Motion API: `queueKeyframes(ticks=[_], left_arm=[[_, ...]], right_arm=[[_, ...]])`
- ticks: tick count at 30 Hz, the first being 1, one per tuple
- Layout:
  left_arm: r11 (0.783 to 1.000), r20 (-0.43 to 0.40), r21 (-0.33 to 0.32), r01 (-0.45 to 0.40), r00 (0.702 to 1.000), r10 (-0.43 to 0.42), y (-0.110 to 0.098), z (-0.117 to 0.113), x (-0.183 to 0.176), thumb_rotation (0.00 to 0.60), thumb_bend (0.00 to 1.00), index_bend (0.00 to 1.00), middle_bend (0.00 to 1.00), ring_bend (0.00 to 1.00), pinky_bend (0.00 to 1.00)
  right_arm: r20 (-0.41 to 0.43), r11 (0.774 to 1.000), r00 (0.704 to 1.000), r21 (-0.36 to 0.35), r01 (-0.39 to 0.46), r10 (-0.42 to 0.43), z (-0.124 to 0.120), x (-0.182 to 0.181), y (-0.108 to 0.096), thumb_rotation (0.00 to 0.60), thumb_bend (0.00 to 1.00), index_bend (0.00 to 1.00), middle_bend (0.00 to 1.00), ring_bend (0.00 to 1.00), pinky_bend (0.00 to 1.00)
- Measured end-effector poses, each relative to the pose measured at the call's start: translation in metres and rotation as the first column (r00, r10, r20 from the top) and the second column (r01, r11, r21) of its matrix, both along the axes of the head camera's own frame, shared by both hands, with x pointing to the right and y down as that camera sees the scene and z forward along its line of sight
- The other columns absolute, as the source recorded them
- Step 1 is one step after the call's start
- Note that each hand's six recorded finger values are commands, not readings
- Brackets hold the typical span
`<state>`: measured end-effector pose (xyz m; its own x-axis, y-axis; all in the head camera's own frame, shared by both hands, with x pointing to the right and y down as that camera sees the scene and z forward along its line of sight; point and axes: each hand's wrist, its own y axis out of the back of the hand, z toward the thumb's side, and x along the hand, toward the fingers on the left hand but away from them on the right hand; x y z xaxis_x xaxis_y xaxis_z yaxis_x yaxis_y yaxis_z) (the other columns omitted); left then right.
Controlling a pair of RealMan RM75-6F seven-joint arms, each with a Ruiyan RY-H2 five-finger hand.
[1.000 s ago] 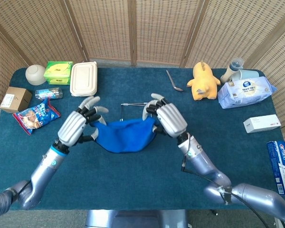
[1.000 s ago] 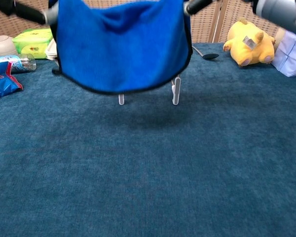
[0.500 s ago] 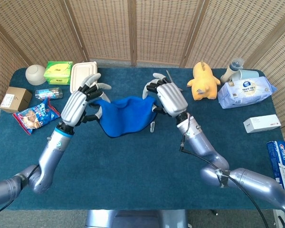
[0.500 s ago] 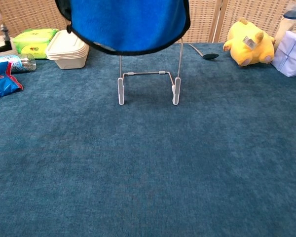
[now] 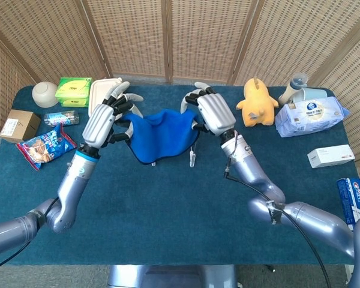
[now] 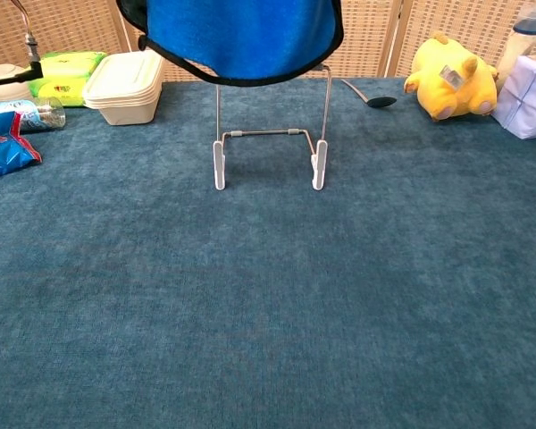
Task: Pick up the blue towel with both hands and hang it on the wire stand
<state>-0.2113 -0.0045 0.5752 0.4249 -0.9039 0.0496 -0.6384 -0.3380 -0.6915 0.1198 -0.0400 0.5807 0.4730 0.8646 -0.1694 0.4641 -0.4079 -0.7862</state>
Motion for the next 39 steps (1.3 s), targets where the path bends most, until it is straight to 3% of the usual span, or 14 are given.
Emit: queueKeyframes(ticks=[15, 39], left_arm=[[0.998, 0.019, -0.063, 0.011, 1.0, -0.009, -0.005, 0.037, 0.009, 0.6, 0.62, 0.72, 0.31, 0.1, 0.0], [0.994, 0.054, -0.1, 0.043, 0.998, -0.038, -0.004, 0.063, -0.004, 0.6, 0.62, 0.72, 0.31, 0.1, 0.0]], right_arm=[[-0.053, 0.999, 0.998, -0.037, -0.023, 0.021, 0.031, 0.006, -0.005, 0.6, 0.48, 0.94, 0.48, 0.34, 0.17], [-0.07, 0.998, 0.998, -0.057, -0.011, 0.007, 0.047, 0.001, 0.002, 0.6, 0.48, 0.94, 0.48, 0.34, 0.17]])
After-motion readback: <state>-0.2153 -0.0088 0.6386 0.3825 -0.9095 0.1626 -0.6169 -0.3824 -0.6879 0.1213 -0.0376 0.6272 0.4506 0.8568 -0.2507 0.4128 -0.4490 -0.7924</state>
